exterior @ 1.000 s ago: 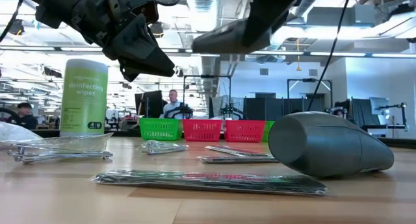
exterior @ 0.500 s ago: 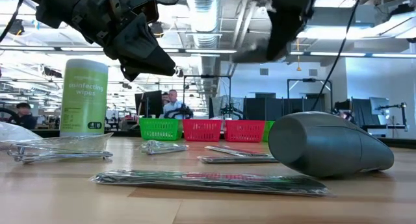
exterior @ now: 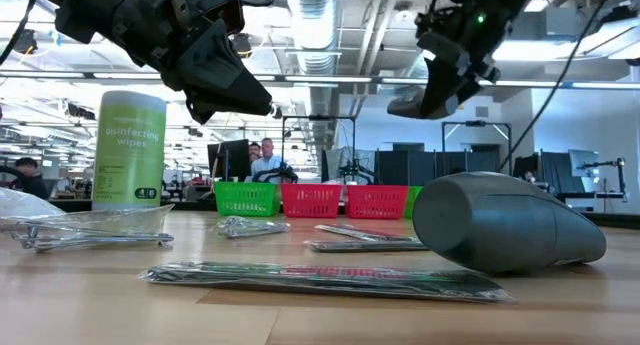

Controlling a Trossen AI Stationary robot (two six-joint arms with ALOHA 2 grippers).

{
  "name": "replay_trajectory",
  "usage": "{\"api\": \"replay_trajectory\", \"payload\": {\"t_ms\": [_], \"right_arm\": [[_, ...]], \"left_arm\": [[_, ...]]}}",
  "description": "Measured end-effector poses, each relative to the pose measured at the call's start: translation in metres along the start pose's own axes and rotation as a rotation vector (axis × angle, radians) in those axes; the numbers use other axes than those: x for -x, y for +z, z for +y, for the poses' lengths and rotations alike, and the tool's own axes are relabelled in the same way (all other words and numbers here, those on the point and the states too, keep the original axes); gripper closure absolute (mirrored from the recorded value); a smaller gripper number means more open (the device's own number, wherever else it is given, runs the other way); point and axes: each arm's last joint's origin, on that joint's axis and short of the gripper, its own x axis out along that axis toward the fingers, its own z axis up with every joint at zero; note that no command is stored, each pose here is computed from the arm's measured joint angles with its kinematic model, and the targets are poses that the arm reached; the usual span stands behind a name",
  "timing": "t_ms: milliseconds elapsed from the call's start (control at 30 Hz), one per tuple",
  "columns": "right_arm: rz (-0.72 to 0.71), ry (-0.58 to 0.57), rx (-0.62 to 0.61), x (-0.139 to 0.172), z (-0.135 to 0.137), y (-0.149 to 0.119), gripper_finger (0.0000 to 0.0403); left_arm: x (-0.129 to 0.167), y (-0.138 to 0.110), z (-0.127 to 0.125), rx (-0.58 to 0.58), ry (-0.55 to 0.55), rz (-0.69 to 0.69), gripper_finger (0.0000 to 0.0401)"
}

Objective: Pick & Place Travel size toiletries
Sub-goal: Put the black deodorant into the right green bin

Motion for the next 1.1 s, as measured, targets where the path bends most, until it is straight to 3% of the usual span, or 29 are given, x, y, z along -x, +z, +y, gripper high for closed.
{"api": "replay_trajectory", "payload": {"t_ms": [167,633,1100], "right_arm": [[-0.053,0.038,-0.079,-0.018,-0.021,-0.003,0.0208],[-0.040,-0.014,-0.251,-0.072,-0.081,-0.018,0.0208],[-0.045,-0.018,-0.365,-0.100,-0.119,-0.029,0.0208]], "left_arm": [[0.000,0.000,0.000,0.000,0.005,-0.003,0.0325],[0.000,0.002,0.000,0.004,0.025,-0.026,0.0325],[0.000,0.003,0.000,0.008,0.032,-0.043,0.0325]]}}
